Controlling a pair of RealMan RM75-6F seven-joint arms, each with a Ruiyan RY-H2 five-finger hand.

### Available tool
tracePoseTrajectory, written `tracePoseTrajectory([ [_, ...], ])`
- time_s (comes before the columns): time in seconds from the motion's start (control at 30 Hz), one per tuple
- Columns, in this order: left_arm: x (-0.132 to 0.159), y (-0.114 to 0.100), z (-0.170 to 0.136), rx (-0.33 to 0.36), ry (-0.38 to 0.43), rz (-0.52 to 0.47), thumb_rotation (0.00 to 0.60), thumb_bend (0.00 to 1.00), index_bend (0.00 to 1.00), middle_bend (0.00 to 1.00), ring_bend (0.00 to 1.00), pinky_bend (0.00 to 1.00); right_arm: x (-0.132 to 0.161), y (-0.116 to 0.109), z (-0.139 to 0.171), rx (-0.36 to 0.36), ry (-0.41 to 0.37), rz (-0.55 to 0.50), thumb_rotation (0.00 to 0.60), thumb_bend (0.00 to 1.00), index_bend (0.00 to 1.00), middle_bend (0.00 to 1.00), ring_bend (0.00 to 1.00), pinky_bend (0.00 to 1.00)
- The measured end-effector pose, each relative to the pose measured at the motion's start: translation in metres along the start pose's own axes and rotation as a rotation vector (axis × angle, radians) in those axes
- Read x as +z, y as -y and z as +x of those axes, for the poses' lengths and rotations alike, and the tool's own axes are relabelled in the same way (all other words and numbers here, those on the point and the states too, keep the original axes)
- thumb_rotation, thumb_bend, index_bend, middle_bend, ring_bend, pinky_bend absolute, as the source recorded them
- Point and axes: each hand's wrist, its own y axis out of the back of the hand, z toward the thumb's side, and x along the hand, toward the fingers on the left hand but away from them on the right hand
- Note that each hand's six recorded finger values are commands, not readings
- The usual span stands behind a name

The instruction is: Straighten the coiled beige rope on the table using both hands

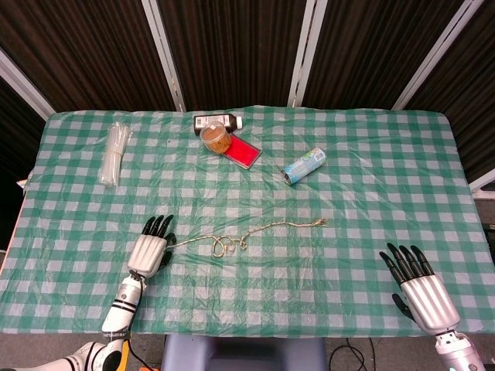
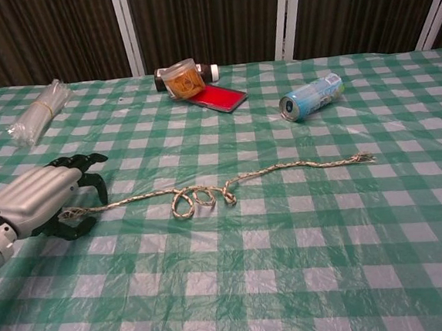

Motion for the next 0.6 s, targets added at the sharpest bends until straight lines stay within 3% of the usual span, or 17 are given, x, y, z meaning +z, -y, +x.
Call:
tracePoseTrajectory([
  [0.6, -0.0088, 0.0009, 0.0007, 0.012, -0.025, -0.005, 0.600, 0.44, 0.62, 0.11, 0.00, 0.11, 0.0017, 0.0027, -0.0006, 0.009, -0.002, 0.008, 0.600, 0.39, 0.00, 0.00, 0.00, 0.00],
])
